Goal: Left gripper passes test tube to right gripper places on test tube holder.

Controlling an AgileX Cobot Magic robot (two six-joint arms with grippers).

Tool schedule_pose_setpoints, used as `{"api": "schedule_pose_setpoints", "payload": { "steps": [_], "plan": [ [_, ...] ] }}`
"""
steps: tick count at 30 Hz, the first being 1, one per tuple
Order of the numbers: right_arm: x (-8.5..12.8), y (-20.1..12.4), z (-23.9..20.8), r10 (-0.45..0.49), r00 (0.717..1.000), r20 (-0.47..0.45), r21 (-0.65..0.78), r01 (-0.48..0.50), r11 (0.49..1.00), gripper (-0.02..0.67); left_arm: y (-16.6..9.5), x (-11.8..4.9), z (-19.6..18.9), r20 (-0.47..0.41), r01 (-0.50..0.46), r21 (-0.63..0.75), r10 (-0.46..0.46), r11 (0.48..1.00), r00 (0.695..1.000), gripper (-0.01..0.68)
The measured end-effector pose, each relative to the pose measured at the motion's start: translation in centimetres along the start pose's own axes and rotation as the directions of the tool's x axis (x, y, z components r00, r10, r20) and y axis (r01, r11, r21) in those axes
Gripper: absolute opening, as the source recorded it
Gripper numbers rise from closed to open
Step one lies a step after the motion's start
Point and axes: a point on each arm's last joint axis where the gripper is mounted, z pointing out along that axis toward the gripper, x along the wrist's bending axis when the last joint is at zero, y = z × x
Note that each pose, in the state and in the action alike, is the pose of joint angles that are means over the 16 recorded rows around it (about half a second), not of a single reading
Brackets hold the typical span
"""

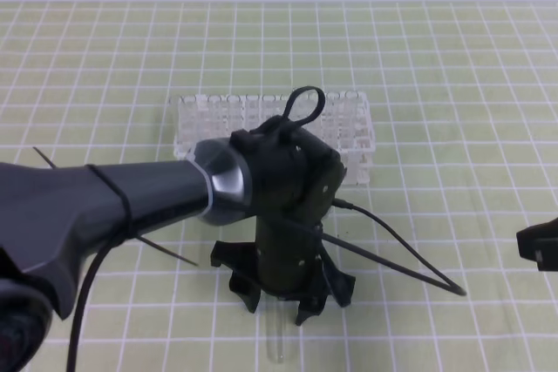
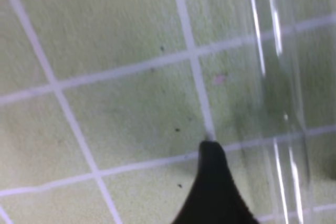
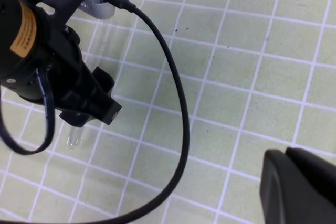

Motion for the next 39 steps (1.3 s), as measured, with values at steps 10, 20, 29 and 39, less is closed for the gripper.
{"api": "schedule_pose_setpoints", "payload": {
  "steps": [10,20,29,39],
  "plan": [
    [0.1,0.0,0.0,-0.011,1.0,-0.009,0.0,0.011,1.0,-0.016,0.0,-0.1,0.7,0.0,-0.002,0.029,0.002,1.0,1.0,0.287],
    [0.1,0.0,0.0,-0.013,1.0,-0.013,-0.001,0.013,1.0,-0.016,-0.2,0.2,0.6,-0.022,-0.089,0.056,0.09,0.994,0.996,0.056],
    [0.2,0.0,-0.1,-0.014,1.0,-0.015,-0.003,0.013,1.0,-0.016,-0.3,0.4,-0.1,-0.028,-0.182,0.037,0.183,0.983,0.983,0.049],
    [0.3,0.0,-0.5,-0.025,1.0,-0.015,-0.03,0.025,0.999,-0.016,-0.9,0.9,-6.3,0.052,-0.229,-0.193,0.242,0.954,0.969,0.055]
  ]
}}
